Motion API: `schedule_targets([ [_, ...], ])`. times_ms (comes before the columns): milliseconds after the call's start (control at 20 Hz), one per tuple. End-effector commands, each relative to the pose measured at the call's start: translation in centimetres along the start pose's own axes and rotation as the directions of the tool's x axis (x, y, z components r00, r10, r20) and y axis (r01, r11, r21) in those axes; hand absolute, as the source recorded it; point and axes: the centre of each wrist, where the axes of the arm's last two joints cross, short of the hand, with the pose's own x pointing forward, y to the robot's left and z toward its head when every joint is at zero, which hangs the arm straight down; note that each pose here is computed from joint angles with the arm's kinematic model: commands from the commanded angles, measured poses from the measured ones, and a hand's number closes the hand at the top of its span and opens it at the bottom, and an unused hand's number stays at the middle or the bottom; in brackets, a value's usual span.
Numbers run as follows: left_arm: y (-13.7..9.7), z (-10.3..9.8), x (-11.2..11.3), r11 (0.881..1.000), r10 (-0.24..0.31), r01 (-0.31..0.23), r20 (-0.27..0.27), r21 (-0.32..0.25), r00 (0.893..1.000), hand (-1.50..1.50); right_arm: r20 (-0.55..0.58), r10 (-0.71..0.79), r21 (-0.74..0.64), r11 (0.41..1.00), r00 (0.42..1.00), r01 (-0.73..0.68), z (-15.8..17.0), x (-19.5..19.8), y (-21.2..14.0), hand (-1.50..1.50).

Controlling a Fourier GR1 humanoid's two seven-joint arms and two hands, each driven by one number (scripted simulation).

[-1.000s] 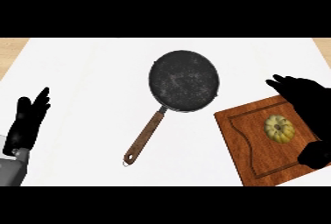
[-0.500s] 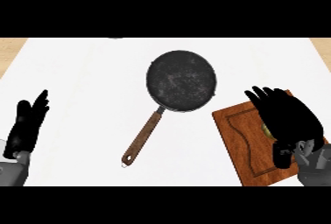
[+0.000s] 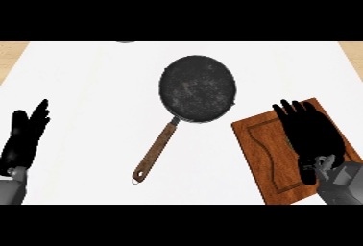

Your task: Pick the squash from the cutting board and place it in the pan

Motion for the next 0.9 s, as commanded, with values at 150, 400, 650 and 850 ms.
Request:
schedule_targets([
  [150, -0.8, -1.1, -1.0, 1.0, 0.002, -0.002, -0.007, 0.002, 1.0, 0.0, -0.012, 0.03, 0.044, 0.999, 0.999, -0.03, -0.6, 1.1, 1.2, -1.5],
  [400, -0.4, -0.5, 0.9, 1.0, 0.013, -0.013, -0.011, 0.009, 1.0, 0.0, 0.003, 0.03, 0.037, 0.999, 1.0, -0.03, -2.2, -0.1, 1.7, -1.5],
  [650, -0.6, 0.9, -0.3, 1.0, 0.009, -0.009, 0.003, -0.017, 1.0, 0.0, -0.003, 0.005, 0.011, 1.0, 1.0, -0.005, -3.2, 0.4, 3.1, -1.5],
  [850, 0.5, 1.4, -1.1, 1.0, -0.006, 0.006, -0.006, 0.004, 1.0, 0.0, -0.024, 0.014, 0.053, 0.998, 1.0, -0.013, -4.3, -3.0, 2.7, -1.5],
])
